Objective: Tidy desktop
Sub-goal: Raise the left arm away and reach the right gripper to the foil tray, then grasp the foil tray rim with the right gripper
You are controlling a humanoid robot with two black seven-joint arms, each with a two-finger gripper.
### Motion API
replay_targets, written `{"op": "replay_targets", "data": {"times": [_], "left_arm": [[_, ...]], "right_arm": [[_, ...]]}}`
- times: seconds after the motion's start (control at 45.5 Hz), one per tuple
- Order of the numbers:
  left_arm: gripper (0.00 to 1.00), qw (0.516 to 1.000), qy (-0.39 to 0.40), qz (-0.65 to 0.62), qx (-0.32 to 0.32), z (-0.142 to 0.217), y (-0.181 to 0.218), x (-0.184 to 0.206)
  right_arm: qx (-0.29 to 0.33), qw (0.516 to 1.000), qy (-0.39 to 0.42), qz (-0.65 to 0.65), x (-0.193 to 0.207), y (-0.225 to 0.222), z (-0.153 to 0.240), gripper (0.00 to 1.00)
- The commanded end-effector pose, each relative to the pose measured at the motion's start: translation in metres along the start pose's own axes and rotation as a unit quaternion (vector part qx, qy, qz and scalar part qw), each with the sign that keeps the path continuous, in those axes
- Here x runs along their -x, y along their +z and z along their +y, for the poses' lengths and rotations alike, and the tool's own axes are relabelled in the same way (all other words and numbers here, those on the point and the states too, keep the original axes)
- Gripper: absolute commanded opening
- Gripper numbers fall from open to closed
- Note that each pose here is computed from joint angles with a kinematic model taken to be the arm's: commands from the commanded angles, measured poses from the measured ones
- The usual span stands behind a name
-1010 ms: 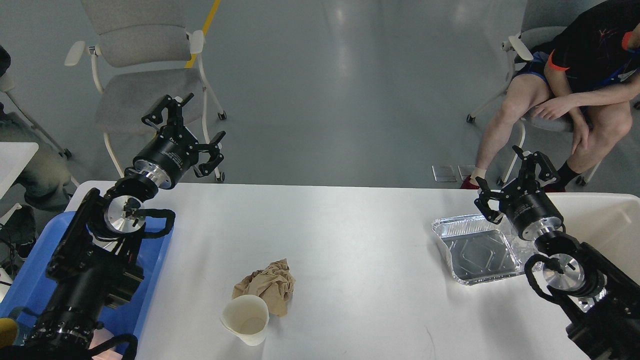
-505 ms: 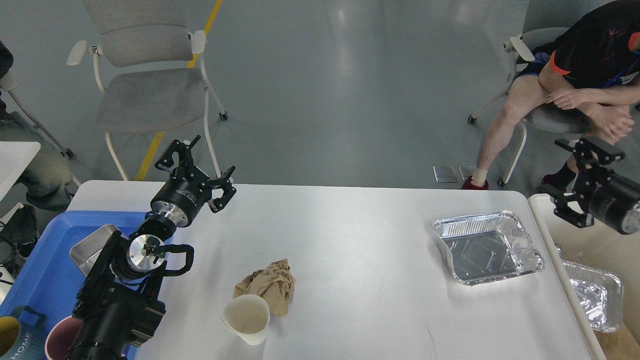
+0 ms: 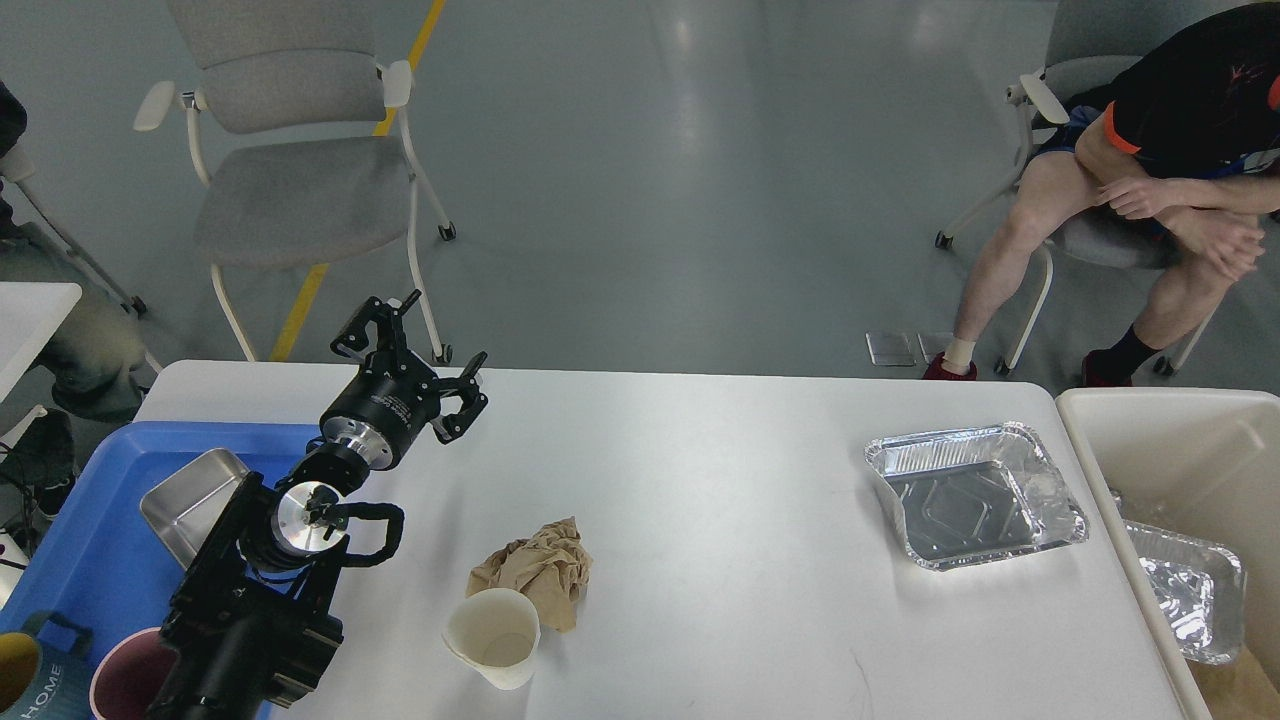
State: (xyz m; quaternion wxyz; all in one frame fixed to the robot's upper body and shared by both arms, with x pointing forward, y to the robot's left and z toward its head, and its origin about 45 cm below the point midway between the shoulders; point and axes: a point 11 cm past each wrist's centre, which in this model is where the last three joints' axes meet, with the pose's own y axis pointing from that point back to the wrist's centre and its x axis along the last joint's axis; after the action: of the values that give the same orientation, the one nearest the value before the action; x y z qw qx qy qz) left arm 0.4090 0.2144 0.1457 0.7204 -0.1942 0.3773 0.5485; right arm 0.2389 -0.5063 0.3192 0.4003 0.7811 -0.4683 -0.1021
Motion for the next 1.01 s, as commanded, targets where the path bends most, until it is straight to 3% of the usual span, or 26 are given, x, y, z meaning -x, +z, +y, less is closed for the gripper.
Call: {"op": "replay_targets", "data": {"times": [0.0, 0.154, 0.242, 0.395, 0.593, 0.835, 0.988], "left_arm": [[0.96, 1.0, 0.001, 0.001, 0.0, 0.0, 0.0, 0.001], [0.97, 1.0, 0.005, 0.004, -0.001, 0.0, -0.003, 0.0], [0.96, 1.0, 0.002, -0.001, -0.003, 0.002, -0.004, 0.001], [0.97, 1.0, 0.004, -0.003, -0.003, 0.003, -0.004, 0.001], [0.96, 1.0, 0.006, -0.003, -0.003, 0.005, -0.004, -0.001], [0.97, 1.0, 0.006, -0.006, 0.001, 0.01, -0.003, -0.002], [0.97, 1.0, 0.006, -0.005, 0.0, 0.011, -0.004, -0.003]], "right_arm": [[0.023, 0.998, -0.014, 0.049, 0.003, 0.014, -0.03, 1.0], [0.066, 0.992, -0.006, 0.109, -0.012, 0.047, -0.094, 1.0], [0.061, 0.989, -0.004, 0.132, -0.014, 0.043, -0.125, 1.0], [0.046, 0.977, -0.043, 0.204, 0.014, 0.029, -0.17, 1.0], [0.079, 0.962, -0.036, 0.259, 0.033, 0.042, -0.227, 1.0], [0.118, 0.945, 0.02, 0.304, 0.049, 0.073, -0.273, 1.0], [0.09, 0.938, 0.02, 0.333, 0.058, 0.066, -0.284, 1.0]]}}
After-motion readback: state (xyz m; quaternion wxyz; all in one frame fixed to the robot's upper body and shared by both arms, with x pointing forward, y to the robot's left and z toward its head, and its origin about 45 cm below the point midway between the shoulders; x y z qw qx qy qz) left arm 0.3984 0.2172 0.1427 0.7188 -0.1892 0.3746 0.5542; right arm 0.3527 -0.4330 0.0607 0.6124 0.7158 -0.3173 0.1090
